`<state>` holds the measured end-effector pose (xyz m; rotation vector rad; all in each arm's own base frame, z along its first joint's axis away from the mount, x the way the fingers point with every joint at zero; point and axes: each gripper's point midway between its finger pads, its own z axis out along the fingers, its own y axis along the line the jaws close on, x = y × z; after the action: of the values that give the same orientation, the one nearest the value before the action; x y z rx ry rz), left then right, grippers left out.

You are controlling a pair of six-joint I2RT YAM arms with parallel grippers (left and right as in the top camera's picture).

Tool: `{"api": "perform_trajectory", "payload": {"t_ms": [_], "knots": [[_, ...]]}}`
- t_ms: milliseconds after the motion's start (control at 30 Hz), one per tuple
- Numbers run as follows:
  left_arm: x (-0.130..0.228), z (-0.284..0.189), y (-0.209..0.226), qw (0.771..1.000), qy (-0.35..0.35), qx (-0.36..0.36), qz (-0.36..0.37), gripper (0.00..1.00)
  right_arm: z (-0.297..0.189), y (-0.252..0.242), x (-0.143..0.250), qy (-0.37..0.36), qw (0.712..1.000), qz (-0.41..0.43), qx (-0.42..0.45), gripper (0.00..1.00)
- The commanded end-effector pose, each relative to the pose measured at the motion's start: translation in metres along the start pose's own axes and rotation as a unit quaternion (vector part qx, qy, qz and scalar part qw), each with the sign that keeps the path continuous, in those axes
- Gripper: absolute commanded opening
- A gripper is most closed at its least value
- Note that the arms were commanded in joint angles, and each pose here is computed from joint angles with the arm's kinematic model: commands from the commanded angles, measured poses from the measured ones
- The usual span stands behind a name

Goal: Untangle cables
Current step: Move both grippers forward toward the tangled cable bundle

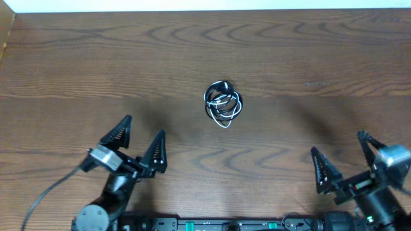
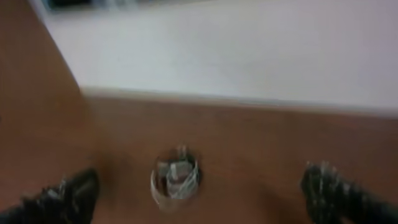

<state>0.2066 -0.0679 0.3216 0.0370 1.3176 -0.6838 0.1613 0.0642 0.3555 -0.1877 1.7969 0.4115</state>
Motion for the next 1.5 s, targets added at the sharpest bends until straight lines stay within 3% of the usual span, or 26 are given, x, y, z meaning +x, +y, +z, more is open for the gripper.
{"api": "perform_trajectory", "payload": {"t_ms": [0, 100, 233, 367, 600, 700, 800, 967, 1233, 1367, 1400, 1433, 1467], "knots": [[-0.029, 0.018, -0.025, 0.998, 0.065, 0.018, -0.018, 0.98, 0.019, 0.0, -0.003, 0.092, 0.995, -0.027, -0.015, 0.99], [-0.03, 0.037, -0.028, 0.984, 0.171, 0.003, -0.05, 0.98, 0.036, 0.001, 0.003, 0.184, 0.982, 0.006, -0.037, 0.99], [-0.02, 0.06, -0.024, 0.94, 0.317, -0.028, -0.126, 0.98, 0.069, 0.01, 0.008, 0.274, 0.953, 0.084, -0.096, 0.99], [0.002, 0.071, -0.042, 0.887, 0.405, 0.036, -0.218, 0.98, 0.099, 0.028, 0.02, 0.333, 0.907, 0.196, -0.171, 0.99], [0.052, 0.074, -0.013, 0.825, 0.484, -0.016, -0.292, 0.98, 0.138, 0.035, 0.058, 0.422, 0.853, 0.231, -0.202, 0.99], [0.078, 0.064, 0.013, 0.796, 0.52, -0.093, -0.297, 0.98, 0.153, 0.046, 0.075, 0.452, 0.836, 0.223, -0.218, 0.99], [0.097, 0.056, 0.034, 0.772, 0.544, -0.149, -0.293, 0.98, 0.171, 0.055, 0.088, 0.465, 0.828, 0.211, -0.232, 0.99], [0.117, 0.054, 0.044, 0.742, 0.57, -0.167, -0.312, 0.98, 0.2, 0.058, 0.106, 0.472, 0.824, 0.201, -0.243, 0.99], [0.156, 0.079, 0.047, 0.737, 0.596, -0.143, -0.284, 0.98, 0.244, 0.047, 0.138, 0.484, 0.814, 0.22, -0.232, 0.99], [0.181, 0.075, 0.07, 0.725, 0.618, -0.203, -0.229, 0.98, 0.259, 0.043, 0.158, 0.502, 0.801, 0.247, -0.216, 0.99], [0.186, 0.071, 0.078, 0.718, 0.622, -0.225, -0.218, 0.98, 0.262, 0.043, 0.162, 0.506, 0.797, 0.252, -0.213, 0.97], [0.191, 0.062, 0.091, 0.701, 0.626, -0.269, -0.211, 0.98, 0.267, 0.044, 0.17, 0.513, 0.792, 0.259, -0.209, 0.82], [0.194, 0.057, 0.097, 0.689, 0.626, -0.296, -0.212, 0.98, 0.27, 0.045, 0.174, 0.515, 0.789, 0.263, -0.207, 0.73]]}}
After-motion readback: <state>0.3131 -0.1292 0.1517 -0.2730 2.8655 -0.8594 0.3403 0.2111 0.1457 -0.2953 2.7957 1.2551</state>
